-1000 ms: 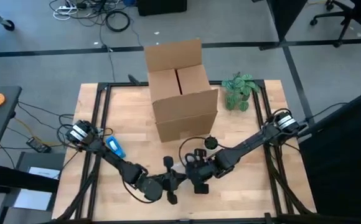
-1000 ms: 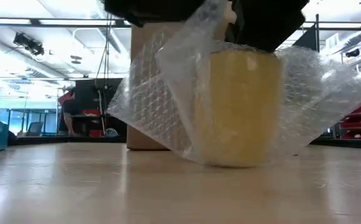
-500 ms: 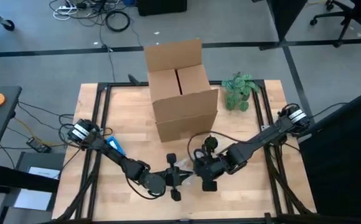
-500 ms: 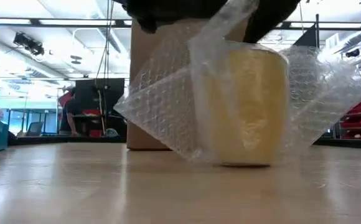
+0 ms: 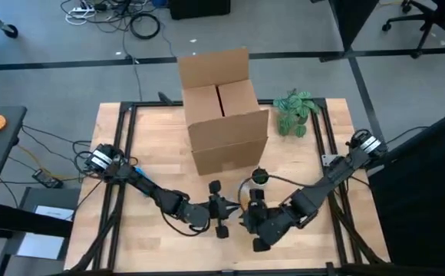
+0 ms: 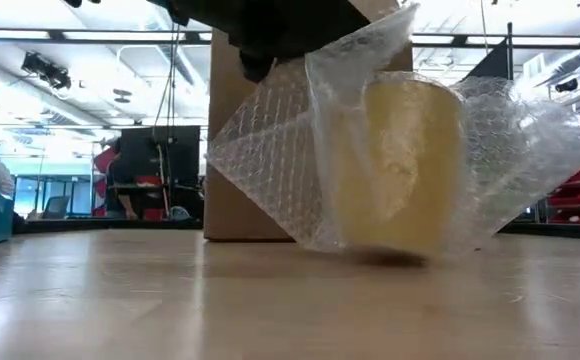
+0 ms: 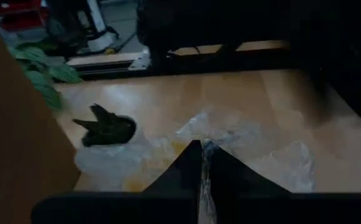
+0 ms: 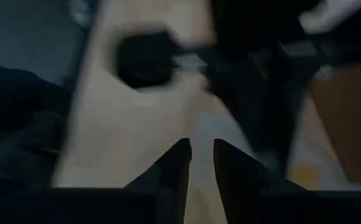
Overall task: Wrap mug
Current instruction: Wrap the yellow mug with the transparent bubble wrap
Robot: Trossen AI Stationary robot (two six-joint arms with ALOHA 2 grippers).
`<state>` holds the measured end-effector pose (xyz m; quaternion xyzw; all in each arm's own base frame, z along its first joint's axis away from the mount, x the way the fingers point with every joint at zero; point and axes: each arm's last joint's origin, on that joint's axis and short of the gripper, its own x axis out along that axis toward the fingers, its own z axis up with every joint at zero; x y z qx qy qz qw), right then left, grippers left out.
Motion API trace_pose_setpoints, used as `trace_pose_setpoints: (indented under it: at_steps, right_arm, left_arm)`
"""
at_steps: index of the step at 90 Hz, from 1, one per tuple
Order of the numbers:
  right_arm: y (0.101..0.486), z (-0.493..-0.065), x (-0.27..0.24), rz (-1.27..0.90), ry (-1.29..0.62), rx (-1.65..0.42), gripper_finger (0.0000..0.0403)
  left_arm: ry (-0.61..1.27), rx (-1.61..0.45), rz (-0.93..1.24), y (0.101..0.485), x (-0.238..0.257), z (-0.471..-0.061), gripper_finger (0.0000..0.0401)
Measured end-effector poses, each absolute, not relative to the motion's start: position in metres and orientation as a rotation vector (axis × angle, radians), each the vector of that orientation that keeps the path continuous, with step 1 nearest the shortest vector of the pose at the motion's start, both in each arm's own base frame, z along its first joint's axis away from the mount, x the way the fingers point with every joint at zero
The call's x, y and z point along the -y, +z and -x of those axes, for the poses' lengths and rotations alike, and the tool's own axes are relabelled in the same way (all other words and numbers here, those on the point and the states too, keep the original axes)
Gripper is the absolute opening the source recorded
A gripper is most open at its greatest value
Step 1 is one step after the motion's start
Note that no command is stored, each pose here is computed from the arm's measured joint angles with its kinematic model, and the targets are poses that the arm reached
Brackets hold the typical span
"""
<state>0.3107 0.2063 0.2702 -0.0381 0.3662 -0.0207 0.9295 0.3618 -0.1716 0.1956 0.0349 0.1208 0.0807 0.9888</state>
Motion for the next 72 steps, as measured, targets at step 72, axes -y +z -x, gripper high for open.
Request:
trace_pose_setpoints:
  at_steps: [72]
  right_arm:
    - [0.242, -0.313, -0.2, 0.045, -0.19, -0.881, 0.0052]
  left_arm:
    - [0.112, -0.217, -0.107, 0.203, 0.183, -0.355, 0.0011]
